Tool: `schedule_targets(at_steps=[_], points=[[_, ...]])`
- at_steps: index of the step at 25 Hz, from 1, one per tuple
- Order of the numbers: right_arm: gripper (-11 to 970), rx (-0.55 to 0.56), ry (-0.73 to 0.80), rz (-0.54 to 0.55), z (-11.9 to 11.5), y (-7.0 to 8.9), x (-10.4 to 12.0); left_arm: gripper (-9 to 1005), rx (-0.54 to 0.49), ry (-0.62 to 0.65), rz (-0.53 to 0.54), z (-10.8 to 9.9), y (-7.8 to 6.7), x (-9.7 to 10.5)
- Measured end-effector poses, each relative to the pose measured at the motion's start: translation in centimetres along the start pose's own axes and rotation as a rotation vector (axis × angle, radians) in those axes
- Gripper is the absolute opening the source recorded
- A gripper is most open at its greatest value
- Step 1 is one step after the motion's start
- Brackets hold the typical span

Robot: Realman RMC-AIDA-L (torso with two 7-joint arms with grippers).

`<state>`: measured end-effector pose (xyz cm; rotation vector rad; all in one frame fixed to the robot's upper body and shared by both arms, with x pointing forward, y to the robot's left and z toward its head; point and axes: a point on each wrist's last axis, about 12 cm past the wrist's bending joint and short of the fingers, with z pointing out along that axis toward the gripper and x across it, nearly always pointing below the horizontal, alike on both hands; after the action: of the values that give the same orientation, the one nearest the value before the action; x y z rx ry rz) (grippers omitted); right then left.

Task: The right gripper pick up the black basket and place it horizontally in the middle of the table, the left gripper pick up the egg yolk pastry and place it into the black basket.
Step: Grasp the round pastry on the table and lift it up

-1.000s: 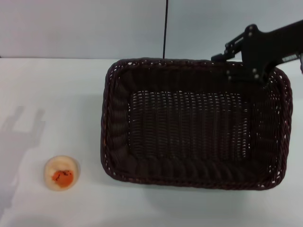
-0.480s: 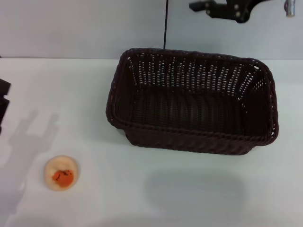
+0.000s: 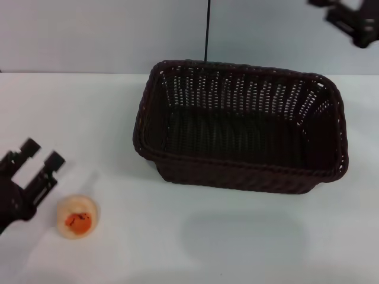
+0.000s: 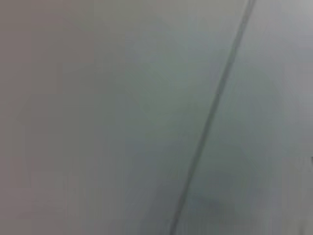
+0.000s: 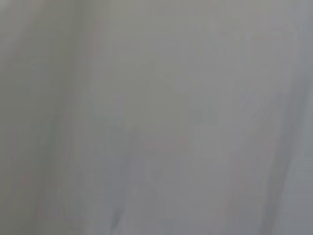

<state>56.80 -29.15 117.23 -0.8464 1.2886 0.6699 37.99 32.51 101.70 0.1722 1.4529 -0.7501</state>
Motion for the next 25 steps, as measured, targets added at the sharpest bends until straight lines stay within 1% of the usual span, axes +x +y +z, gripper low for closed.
schedule_targets(at_steps=[1, 2, 4, 5, 6, 7, 8, 9, 11, 12, 16, 20, 21, 22, 25], points=[[270, 0.114, -0.08, 0.075, -2.4, 0.4, 1.6, 645, 0.0, 0.0, 0.0, 0.0, 0.0, 0.0], [270, 0.114, -0.08, 0.075, -2.4, 0.4, 1.6, 645, 0.028, 0.05, 0.021, -0.5, 0.1, 0.0], [270, 0.213, -0.155, 0.127, -4.5, 1.0, 3.0, 645, 0.028, 0.05, 0.021, -0.5, 0.1, 0.0], [270, 0.259, -0.187, 0.146, -5.4, 1.4, 3.6, 645, 0.034, 0.088, 0.035, -1.2, 0.1, 0.1], [270, 0.335, -0.235, 0.165, -6.9, 2.2, 4.6, 645, 0.034, 0.088, 0.035, -1.2, 0.1, 0.1], [270, 0.335, -0.235, 0.165, -6.9, 2.2, 4.6, 645, 0.034, 0.088, 0.035, -1.2, 0.1, 0.1], [270, 0.367, -0.253, 0.173, -7.4, 2.5, 5.0, 645, 0.036, 0.122, 0.047, -1.8, 0.1, 0.3], [270, 0.393, -0.268, 0.177, -7.8, 2.7, 5.3, 645, 0.04, 0.189, 0.054, -2.4, 0.1, 0.8], [270, 0.476, -0.324, 0.195, -8.8, 2.9, 5.7, 645, 0.024, 0.232, 0.059, -2.9, 0.2, 1.2], [270, 0.476, -0.324, 0.195, -8.8, 2.9, 5.7, 645, 0.019, 0.243, 0.062, -3.1, 0.2, 1.3], [270, 0.55, -0.403, 0.195, -10.0, 2.8, 5.4, 645, 0.006, 0.305, 0.081, -3.7, 0.3, 1.9], [270, 0.557, -0.412, 0.192, -10.1, 2.7, 5.4, 646, 0.006, 0.323, 0.086, -3.7, 0.2, 2.2], [270, 0.58, -0.43, 0.203, -10.3, 2.8, 5.5, 646, 0.006, 0.325, 0.087, -3.7, 0.2, 2.2], [270, 0.58, -0.43, 0.203, -10.3, 2.8, 5.5, 646, 0.006, 0.327, 0.087, -3.7, 0.2, 2.3], [270, 0.648, -0.504, 0.245, -10.9, 3.3, 6.0, 646, 0.005, 0.337, 0.089, -3.7, 0.2, 2.4]])
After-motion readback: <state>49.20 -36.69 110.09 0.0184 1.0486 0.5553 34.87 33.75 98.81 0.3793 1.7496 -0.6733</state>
